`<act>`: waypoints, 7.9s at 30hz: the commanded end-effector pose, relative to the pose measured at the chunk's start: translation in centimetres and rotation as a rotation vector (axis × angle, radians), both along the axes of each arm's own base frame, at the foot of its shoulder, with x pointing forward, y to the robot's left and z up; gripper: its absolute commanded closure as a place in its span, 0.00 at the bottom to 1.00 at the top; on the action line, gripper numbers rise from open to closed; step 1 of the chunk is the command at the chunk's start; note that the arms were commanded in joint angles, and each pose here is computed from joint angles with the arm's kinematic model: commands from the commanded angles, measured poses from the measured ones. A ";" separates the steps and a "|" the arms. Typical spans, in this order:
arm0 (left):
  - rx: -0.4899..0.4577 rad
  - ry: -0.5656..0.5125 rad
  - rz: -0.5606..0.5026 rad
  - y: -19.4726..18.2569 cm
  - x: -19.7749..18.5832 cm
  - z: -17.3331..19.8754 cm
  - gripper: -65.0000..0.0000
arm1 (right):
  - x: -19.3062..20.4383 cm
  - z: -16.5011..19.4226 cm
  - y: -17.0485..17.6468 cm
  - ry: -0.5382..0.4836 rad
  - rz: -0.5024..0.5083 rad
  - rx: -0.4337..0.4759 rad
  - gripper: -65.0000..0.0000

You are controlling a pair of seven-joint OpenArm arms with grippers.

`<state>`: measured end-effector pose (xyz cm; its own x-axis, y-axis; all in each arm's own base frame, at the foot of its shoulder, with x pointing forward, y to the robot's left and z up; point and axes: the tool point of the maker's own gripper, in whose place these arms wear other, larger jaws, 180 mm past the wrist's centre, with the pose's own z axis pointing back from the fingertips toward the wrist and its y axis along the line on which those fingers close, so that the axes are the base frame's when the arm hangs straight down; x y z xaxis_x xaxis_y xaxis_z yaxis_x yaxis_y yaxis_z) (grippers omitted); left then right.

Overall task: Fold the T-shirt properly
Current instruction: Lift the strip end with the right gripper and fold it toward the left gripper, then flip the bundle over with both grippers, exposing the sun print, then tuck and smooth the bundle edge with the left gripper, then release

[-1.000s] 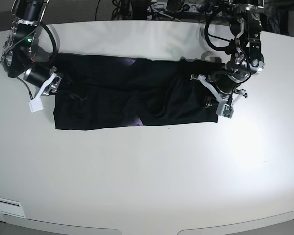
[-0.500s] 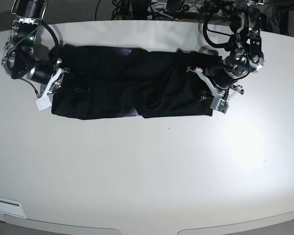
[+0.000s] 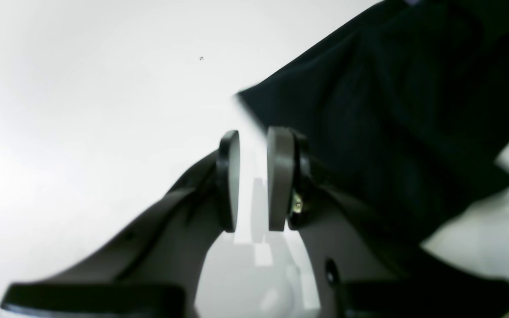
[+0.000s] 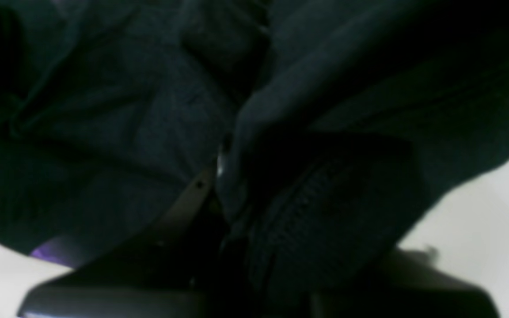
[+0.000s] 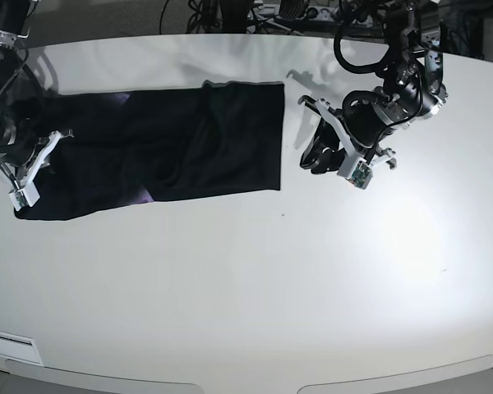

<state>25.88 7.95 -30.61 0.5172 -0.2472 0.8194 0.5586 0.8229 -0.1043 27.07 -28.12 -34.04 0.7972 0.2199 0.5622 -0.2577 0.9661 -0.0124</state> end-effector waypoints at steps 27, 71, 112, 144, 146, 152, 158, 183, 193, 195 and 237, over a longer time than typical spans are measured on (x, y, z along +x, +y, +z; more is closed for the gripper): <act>-0.038 -0.023 -0.012 -0.5 -0.2 0.9 0.80 | 2.8 5.6 12.5 -0.316 -0.084 0.370 1.00; -0.235 -0.054 -0.207 -4.3 -2.2 3.5 1.00 | -1.7 9.8 30.1 -0.359 0.644 0.640 1.00; -0.096 -0.063 -0.298 -6.4 9.9 -5.7 1.00 | -4.0 -6.7 14.4 -0.033 0.192 0.049 1.00; -0.455 0.325 -0.817 -10.1 -9.3 3.4 1.00 | 2.4 1.1 11.1 -0.245 0.254 0.037 1.00; -0.441 0.342 -0.801 -10.0 -9.7 2.6 1.00 | 1.5 0.5 10.6 -0.219 0.250 0.036 1.00; -0.382 0.337 -0.763 -9.7 -9.4 1.3 1.00 | 0.3 -0.3 10.3 -0.188 0.255 0.034 1.00; -0.288 0.382 -0.681 -8.5 -8.2 -2.3 1.00 | -1.1 -1.4 10.4 -0.145 0.255 0.044 1.00; 0.167 -0.060 -0.673 -9.0 6.9 -9.7 1.00 | -5.0 -3.8 9.4 -0.036 0.133 0.099 1.00; 0.168 -0.109 -0.677 -12.1 8.8 -11.1 1.00 | -7.9 -6.6 10.1 0.037 0.000 0.082 1.00; 0.175 -0.122 -0.674 -12.0 9.2 -10.8 1.00 | -7.8 -6.9 9.3 0.037 -0.053 0.050 1.00; -0.557 0.183 -0.407 -8.9 15.3 5.9 1.00 | 0.2 7.9 13.4 -0.511 0.200 0.292 1.00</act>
